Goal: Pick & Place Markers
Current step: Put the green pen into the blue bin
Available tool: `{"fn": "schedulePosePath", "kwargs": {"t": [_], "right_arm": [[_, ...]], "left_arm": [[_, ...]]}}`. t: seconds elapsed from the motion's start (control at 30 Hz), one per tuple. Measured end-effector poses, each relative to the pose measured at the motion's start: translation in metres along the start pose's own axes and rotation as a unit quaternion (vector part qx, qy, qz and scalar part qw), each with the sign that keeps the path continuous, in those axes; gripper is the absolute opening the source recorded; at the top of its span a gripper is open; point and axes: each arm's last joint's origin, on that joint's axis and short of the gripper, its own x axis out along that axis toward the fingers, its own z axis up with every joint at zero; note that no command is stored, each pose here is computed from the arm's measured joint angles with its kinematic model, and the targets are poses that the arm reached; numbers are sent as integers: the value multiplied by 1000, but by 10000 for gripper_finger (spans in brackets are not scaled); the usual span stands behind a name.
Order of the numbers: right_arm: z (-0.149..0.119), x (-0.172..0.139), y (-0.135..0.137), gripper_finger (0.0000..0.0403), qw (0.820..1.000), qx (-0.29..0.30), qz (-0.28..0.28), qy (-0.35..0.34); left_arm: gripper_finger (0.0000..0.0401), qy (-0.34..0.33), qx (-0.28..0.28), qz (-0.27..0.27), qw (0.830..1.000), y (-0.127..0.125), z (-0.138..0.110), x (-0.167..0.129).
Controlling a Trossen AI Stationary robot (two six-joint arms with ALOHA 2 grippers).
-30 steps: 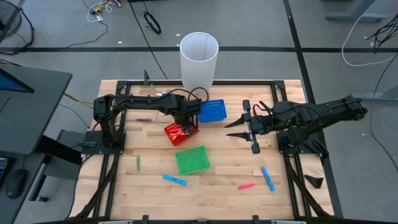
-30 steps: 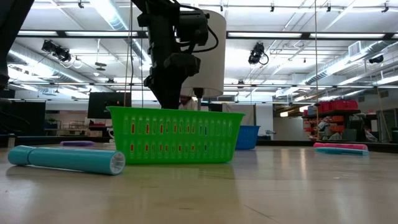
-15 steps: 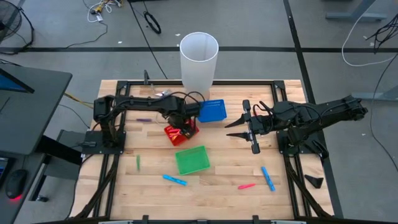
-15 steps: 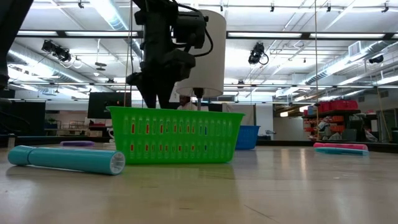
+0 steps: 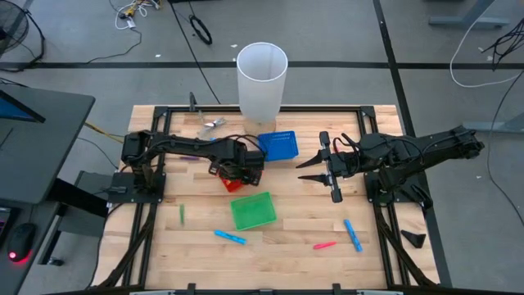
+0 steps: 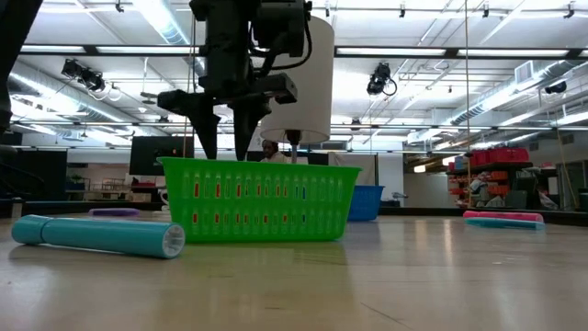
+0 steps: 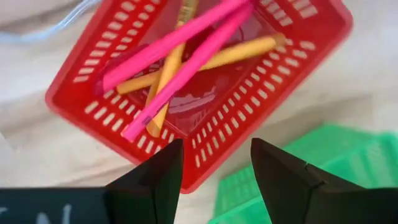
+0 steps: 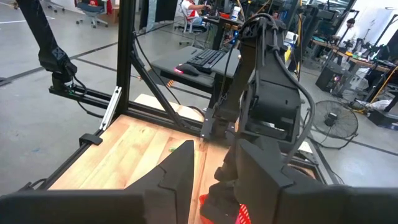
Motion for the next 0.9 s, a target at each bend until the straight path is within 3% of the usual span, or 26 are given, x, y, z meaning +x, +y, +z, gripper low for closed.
{"fn": "schedulePosePath", "kwargs": {"t": [0.13, 0.27, 0.4, 0.53, 0.9], "right_arm": [[0, 0, 0, 123, 1000, 0, 0, 0], [0, 0, 0, 123, 1000, 0, 0, 0], [0, 0, 0, 123, 1000, 1, 0, 0], [0, 0, 0, 123, 1000, 1, 0, 0], [-1, 3, 0, 123, 1000, -24, 1, 3]], "left_arm": [[193, -9, -88, 4, 996, -1, -5, 0], [193, -3, -112, 25, 993, 2, -10, 0], [193, 6, -130, 83, 988, 10, -25, -2], [193, 16, -119, 123, 985, 14, -44, -5], [193, 8, -100, 113, 988, 11, -73, -13]]}}
